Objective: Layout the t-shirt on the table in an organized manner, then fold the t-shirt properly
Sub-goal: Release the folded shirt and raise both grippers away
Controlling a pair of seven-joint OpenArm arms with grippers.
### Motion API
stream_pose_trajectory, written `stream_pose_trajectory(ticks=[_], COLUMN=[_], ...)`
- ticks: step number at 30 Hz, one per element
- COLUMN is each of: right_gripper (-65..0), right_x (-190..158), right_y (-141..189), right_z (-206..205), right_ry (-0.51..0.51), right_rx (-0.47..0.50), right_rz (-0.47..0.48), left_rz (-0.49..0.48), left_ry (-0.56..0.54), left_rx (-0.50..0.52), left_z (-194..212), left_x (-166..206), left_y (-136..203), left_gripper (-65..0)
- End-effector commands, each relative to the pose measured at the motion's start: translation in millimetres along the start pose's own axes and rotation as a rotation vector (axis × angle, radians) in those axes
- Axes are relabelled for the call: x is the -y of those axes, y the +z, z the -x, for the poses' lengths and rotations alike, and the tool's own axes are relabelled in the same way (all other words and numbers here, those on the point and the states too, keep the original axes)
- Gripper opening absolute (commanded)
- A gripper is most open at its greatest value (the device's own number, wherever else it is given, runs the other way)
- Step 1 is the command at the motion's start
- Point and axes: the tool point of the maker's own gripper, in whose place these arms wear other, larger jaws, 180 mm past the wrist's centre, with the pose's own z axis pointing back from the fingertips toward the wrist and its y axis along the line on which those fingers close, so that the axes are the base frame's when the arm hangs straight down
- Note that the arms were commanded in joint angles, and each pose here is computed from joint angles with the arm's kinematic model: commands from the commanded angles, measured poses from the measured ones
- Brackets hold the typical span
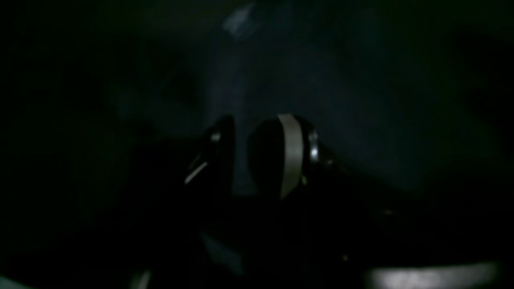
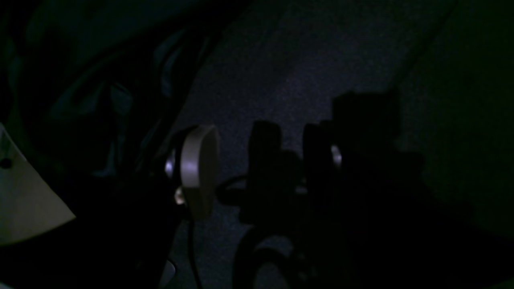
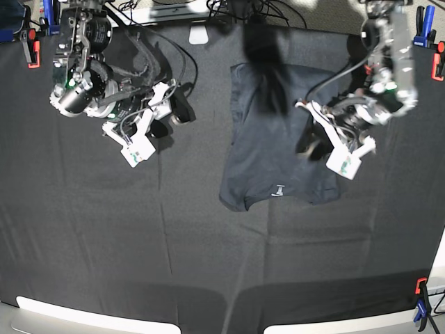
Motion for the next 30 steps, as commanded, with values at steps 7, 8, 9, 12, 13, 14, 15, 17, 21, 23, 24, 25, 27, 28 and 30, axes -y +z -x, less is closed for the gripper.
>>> stream_pose_trajectory(ticks=[7,8,9,12,13,14,15,17,21,23,24,25,27,28,30], right_gripper=[-32.5,-32.5,-32.5,-32.5,-32.5,-32.5,-32.5,-32.5,-32.5,-32.5,-32.5,-32.5,-32.5,-32.5,-32.5], right_x=[-1,-2,-1,-2,-1,-1,-1,-2,-2,-4,-5,-4,-1,2,8], right_y=[5,5,5,5,5,5,5,5,5,8,11,15,27,34,49], right_z=[-11,-11,-11,-11,-11,-11,-12,-12,-13,-17,-18,-19,-19,-18,-15], right_ry=[0.034,0.034,0.034,0.034,0.035,0.035,0.034,0.034,0.03,0.017,0.01,0.005,-0.004,-0.006,-0.01], right_rx=[0.028,0.028,0.028,0.031,0.031,0.032,0.032,0.033,0.043,0.066,0.079,0.093,0.116,0.126,0.141], right_rz=[-0.009,-0.009,-0.009,-0.009,-0.009,-0.009,-0.009,-0.009,-0.015,-0.03,-0.031,-0.026,-0.002,0.02,0.07], left_rz=[-0.042,-0.032,-0.007,0.093,0.121,0.147,0.166,0.188,0.194,0.187,0.178,0.162,0.127,0.107,0.067], left_ry=[0.102,0.119,0.131,0.153,0.158,0.158,0.156,0.127,0.022,-0.019,-0.032,-0.035,-0.036,-0.031,-0.011], left_rx=[-0.082,-0.085,-0.078,-0.038,-0.021,-0.004,0.012,0.053,0.165,0.205,0.219,0.228,0.238,0.243,0.247], left_z=[36,40,40,30,23,14,5,-15,-57,-69,-72,-74,-73,-70,-62], left_x=[-31,-29,-23,-4,1,7,12,20,37,44,45,44,40,36,28], left_y=[-17,-16,-16,-13,-11,-8,-4,5,31,46,54,61,75,83,97], left_gripper=[-49.1,-49.1,-49.1,-49.1,-49.1,-49.1,-49.1,-49.1,-49.1,-49.1,-49.1,-49.1,-49.1,-49.1,-49.1])
